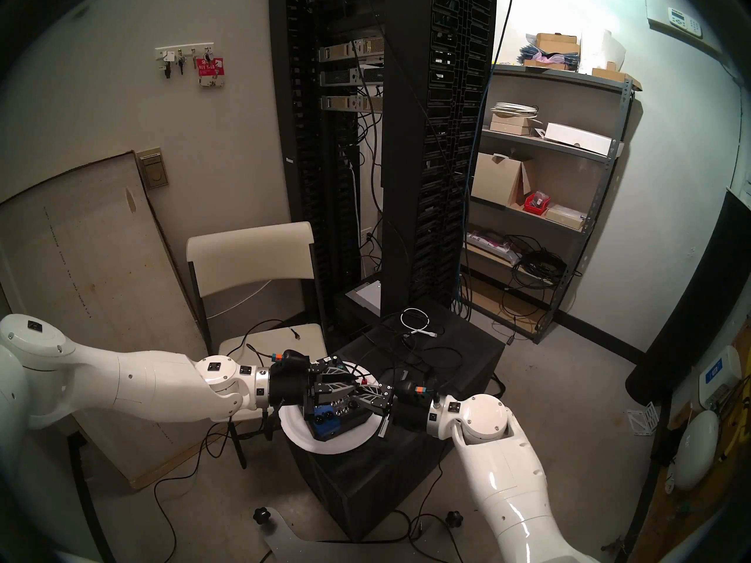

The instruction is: Insert aux cable

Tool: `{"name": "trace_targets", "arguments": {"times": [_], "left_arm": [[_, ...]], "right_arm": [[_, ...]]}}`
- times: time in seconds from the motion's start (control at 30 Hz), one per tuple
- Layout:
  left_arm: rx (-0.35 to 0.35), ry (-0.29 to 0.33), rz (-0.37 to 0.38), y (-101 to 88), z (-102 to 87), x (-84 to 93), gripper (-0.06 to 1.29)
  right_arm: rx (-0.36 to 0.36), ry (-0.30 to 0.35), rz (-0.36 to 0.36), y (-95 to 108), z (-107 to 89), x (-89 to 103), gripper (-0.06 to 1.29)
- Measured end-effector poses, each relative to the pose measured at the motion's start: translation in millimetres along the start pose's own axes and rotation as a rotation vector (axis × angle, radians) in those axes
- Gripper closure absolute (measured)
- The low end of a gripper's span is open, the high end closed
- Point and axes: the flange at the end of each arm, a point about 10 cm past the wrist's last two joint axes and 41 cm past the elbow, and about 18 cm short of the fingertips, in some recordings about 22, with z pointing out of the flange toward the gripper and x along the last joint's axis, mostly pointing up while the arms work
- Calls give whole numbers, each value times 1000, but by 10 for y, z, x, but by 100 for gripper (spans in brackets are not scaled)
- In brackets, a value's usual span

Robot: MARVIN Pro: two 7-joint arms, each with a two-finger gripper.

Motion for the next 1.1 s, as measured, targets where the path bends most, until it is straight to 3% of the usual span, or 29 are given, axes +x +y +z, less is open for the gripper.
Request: {"name": "trace_targets", "arguments": {"times": [0.37, 0.4, 0.47, 0.5, 1.1], "left_arm": [[-1, 4, -3, -6, 10, 17, 86], [-1, 3, -3, -9, 10, 15, 95], [-1, 2, -1, -21, 9, 12, 123], [-1, 1, 1, -26, 9, 11, 125], [-29, -17, 32, -51, 36, -14, 125]], "right_arm": [[-1, 1, 1, -6, -2, -1, 124], [-2, 1, 1, -6, -2, -2, 124], [-3, 0, 1, -6, -2, -2, 124], [-3, 0, 1, -6, -2, -3, 124], [-12, -25, -9, 4, 4, -6, 124]]}}
